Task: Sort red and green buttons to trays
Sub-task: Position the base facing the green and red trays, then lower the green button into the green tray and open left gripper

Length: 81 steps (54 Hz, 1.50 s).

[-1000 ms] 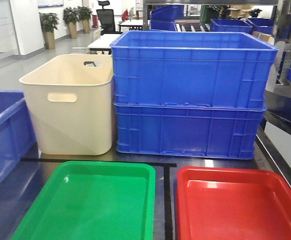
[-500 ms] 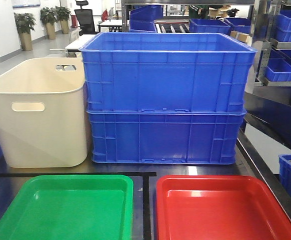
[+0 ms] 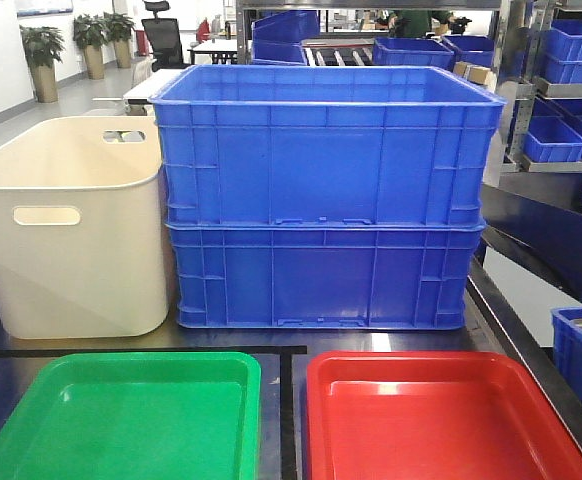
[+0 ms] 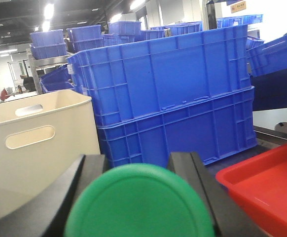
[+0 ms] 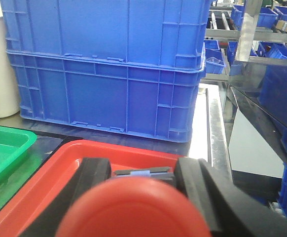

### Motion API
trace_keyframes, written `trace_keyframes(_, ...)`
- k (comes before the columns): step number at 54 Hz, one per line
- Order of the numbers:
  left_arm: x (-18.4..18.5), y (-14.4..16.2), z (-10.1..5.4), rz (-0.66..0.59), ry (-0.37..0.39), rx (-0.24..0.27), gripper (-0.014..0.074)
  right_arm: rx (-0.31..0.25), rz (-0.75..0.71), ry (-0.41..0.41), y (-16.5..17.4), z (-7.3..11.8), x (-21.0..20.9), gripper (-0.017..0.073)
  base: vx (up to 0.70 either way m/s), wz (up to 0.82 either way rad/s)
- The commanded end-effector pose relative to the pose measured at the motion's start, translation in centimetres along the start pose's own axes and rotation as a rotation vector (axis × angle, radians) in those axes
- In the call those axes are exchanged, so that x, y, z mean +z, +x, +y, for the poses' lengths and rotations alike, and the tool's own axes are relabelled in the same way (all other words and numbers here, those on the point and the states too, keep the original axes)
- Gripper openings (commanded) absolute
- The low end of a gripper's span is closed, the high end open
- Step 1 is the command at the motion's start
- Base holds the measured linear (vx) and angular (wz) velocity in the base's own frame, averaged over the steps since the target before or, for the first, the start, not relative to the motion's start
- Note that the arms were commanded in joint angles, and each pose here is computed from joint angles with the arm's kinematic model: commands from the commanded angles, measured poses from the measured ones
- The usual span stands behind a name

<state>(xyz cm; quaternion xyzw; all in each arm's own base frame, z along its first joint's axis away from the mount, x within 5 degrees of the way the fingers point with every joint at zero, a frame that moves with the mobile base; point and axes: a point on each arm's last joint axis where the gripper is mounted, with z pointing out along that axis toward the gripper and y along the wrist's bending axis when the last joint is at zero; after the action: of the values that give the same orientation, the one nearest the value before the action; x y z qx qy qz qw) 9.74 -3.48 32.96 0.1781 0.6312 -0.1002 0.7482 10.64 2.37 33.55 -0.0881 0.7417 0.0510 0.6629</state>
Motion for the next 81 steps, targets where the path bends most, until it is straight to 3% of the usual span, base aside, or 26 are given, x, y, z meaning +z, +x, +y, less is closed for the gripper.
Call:
trace_keyframes(1,0.1,-1.2,0.1,-0.047,0.007,-0.039,-0.0006,-0.021,-0.097,-0.034,-1.6,0.3,-0.2,-0.0009,0.0,0.0)
trace_keyframes(31,0.1,-1.3,0.0,-0.05,0.016,-0.039,-0.0006,-0.021,-0.104,-0.037,-1.7,0.3,-0.2,-0.0009,0.0,0.0)
trace_keyframes(47,1.5,-1.2,-0.5,-0.04,0.15,-0.068,0.0001,-0.025,-0.117,-0.113,-1.7,1.4,2.3,-0.0007,0.0,0.0)
trace_keyframes(55,4.0,-1.2,0.4,0.008,0.187,-0.107,0.0005,-0.035,-0.121,-0.195,-1.3,2.5,5.2,-0.0007,0.0,0.0)
trace_keyframes(60,5.8,-1.3,0.7,0.02,0.266,-0.139,0.0014,-0.029,-0.107,-0.243,-0.7,3.3,7.1,-0.0006,0.0,0.0)
trace_keyframes(67,8.6,0.2,1.4,0.078,0.35,-0.226,0.0067,-0.021,-0.059,-0.287,0.7,4.0,9.6,-0.0004,0.0,0.0)
trace_keyframes(73,10.5,2.8,2.2,0.162,0.337,-0.32,0.0159,-0.021,0.027,-0.287,2.3,4.3,11.2,-0.0001,0.0,0.0)
trace_keyframes(81,12.2,5.9,2.7,0.257,0.349,-0.389,0.0326,-0.022,0.102,-0.289,3.8,4.5,12.7,0.0015,0.0,0.0)
